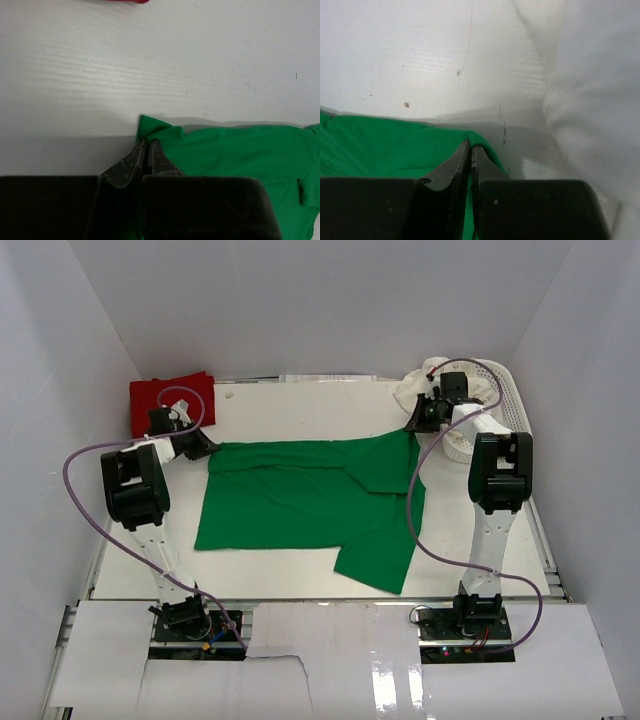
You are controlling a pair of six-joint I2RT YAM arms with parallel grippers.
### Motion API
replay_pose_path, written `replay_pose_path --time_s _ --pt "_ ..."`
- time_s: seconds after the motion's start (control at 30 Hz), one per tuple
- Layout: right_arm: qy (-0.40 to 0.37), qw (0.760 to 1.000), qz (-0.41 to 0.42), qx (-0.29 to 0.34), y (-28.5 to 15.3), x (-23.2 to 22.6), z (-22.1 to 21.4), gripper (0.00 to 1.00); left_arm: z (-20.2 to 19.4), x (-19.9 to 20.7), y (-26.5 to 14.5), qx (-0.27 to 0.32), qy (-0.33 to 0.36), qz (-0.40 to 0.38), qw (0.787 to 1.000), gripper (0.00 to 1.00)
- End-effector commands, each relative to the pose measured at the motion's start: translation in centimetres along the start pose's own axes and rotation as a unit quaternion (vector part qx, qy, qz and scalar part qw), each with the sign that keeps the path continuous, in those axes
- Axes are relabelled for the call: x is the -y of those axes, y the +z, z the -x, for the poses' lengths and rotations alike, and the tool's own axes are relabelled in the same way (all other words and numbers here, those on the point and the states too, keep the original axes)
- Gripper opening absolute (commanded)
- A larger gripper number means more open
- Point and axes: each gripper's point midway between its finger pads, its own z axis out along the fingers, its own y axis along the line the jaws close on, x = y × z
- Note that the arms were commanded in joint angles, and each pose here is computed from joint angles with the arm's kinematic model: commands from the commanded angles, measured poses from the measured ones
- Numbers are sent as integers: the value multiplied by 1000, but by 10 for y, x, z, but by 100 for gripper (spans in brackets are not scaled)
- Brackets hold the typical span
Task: Fold and stack the t-shirts
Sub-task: Fold the flattened tshirt in 1/3 of the way
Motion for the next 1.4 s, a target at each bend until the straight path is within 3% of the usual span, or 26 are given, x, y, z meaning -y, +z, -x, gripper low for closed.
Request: replay_pose_path --time_s 0.0,0.5,0.6,0.67,0.87,1.17,1.37 --pt "-9 1000 5 11 7 -2 19 8 -28 -38 -16 -28 -31 75 996 0" --pt "-19 999 24 10 51 -12 33 9 -17 -51 -31 -2 -38 96 995 0" --pt "-23 999 29 19 52 -13 38 20 -11 -44 -26 -1 -39 74 996 0" --pt "-28 999 32 25 52 -15 42 34 -7 -41 -23 0 -40 64 997 0" --pt "-43 996 32 66 40 -23 70 45 25 -20 -28 44 -61 33 997 22" --pt "-86 990 9 108 -3 -34 105 51 96 -1 -61 134 -45 57 988 32" --pt "-99 988 18 116 -36 -51 110 54 105 9 -77 150 -22 54 987 45"
